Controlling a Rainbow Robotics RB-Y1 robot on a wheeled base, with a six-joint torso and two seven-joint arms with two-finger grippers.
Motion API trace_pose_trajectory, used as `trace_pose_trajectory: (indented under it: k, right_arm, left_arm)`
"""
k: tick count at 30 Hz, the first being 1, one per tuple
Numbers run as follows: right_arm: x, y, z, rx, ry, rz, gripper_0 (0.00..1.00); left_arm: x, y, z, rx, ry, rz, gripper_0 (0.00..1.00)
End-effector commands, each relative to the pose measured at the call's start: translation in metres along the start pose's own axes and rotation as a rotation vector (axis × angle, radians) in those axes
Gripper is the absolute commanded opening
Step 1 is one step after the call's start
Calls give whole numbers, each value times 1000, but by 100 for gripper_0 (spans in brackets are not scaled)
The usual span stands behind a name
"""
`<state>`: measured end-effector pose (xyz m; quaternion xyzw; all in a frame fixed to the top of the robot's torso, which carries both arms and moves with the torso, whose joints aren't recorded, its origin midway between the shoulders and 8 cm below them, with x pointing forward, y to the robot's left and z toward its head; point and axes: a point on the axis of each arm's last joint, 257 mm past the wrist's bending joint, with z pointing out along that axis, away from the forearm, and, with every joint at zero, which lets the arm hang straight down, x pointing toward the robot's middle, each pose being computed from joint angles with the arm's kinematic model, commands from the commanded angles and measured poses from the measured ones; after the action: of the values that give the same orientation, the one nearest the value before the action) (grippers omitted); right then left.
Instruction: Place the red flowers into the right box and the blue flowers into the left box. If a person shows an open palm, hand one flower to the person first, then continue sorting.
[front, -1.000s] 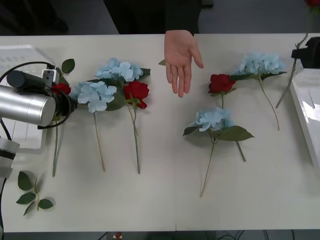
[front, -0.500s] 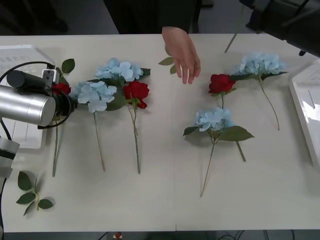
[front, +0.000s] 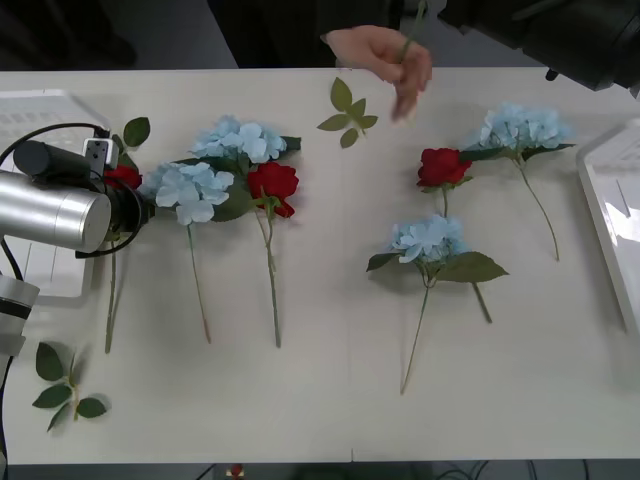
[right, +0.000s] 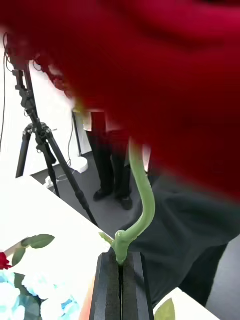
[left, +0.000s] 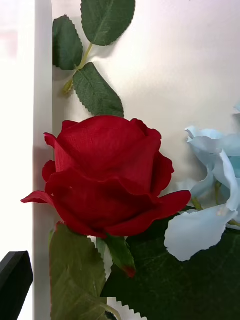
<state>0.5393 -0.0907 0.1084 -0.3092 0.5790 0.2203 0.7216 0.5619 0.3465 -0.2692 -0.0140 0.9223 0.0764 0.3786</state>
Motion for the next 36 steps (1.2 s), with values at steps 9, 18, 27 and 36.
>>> trace_pose_trajectory:
  k: [9,18,27,36]
  right_arm:
    - [-26,-1,-2,3,-48,-30,0]
    - [-26,-1,-2,3,-48,-30,0]
    - [-26,-1,-2,3,-48,-30,100]
    - [-26,-1,-2,3,-48,-30,100]
  left_arm:
    - [-22,5,-10,1,-44,16,100]
    - [-22,6,-10,0,-46,14,100]
    - [-22,6,-10,0,-46,14,100]
    - [-22,7,-10,-1,-45,15,100]
